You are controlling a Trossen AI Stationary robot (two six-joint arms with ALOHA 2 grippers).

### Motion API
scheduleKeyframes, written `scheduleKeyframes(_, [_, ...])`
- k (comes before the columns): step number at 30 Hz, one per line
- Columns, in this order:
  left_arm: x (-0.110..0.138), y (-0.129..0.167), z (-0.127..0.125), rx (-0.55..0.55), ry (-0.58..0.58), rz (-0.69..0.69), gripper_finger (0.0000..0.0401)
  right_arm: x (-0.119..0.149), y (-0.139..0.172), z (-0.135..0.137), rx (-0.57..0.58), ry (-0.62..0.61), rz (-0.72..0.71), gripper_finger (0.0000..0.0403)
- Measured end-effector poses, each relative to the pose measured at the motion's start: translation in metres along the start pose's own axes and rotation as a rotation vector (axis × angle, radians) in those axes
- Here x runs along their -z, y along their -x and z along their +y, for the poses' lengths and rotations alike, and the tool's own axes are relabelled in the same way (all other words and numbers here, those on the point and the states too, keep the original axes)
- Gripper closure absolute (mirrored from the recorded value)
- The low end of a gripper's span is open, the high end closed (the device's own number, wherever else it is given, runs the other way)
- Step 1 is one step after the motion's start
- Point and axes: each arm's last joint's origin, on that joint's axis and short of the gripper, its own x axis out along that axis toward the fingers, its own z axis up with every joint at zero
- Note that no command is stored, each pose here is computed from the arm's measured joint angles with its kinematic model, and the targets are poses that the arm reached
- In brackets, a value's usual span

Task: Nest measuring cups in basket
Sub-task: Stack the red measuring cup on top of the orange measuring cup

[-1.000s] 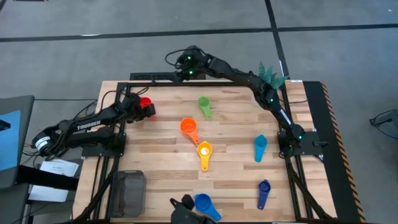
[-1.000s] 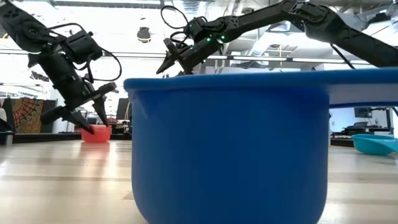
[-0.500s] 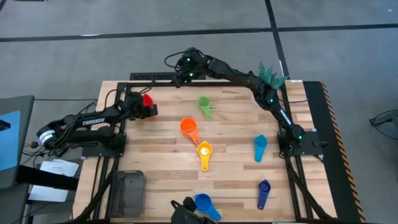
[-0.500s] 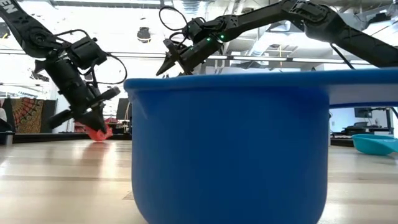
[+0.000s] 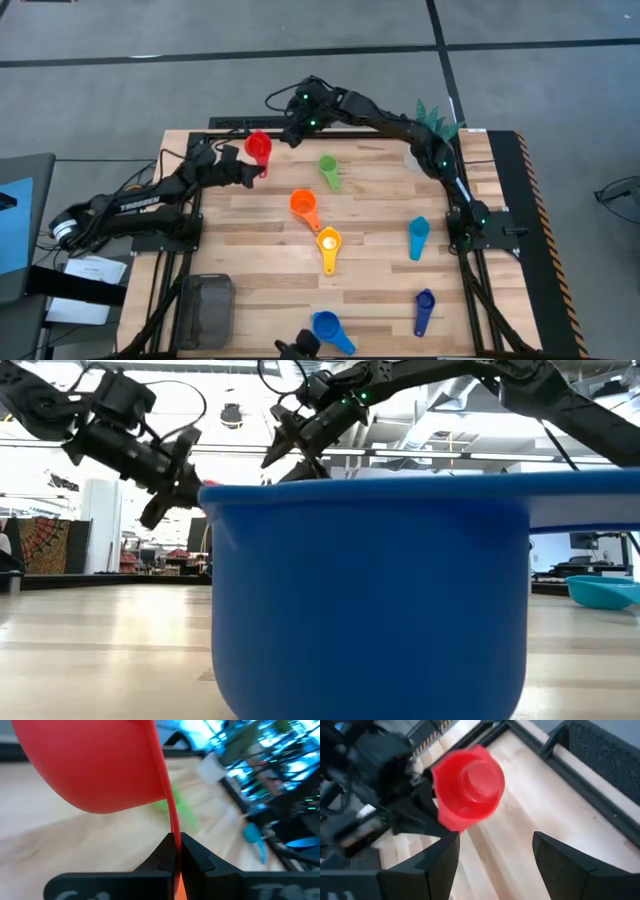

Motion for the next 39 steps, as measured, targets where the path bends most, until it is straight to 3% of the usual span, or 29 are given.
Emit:
scheduleKeyframes(9, [0.008,-0.003,-0.021,0.081,-0.033,-0.024,0.0401,0.008,-0.008,0.037,0.035,0.072,-0.057,0.0127])
scheduleKeyframes(18, [0.012,-0.002,-0.039,0.199,-0.076,-0.039,0.0401,0.014,-0.012,0.048,0.117,0.085,-0.073,0.0145])
scheduleKeyframes(23, [0.015,-0.002,-0.044,0.228,-0.087,-0.030,0.0401,0.017,-0.013,0.051,0.155,0.087,-0.074,0.0210])
scheduleKeyframes(30, [0.014,-0.002,-0.047,0.223,-0.006,-0.055,0.0395,0.020,-0.015,0.051,0.173,0.156,-0.044,0.0378])
scheduleKeyframes(34, [0.014,0.001,-0.048,0.259,0.010,-0.023,0.0364,0.024,-0.016,0.053,0.184,0.246,-0.008,0.0384])
scheduleKeyframes(39, [0.014,0.010,-0.049,0.277,0.035,0.018,0.0310,0.043,-0.012,0.047,0.217,0.331,0.205,0.0394])
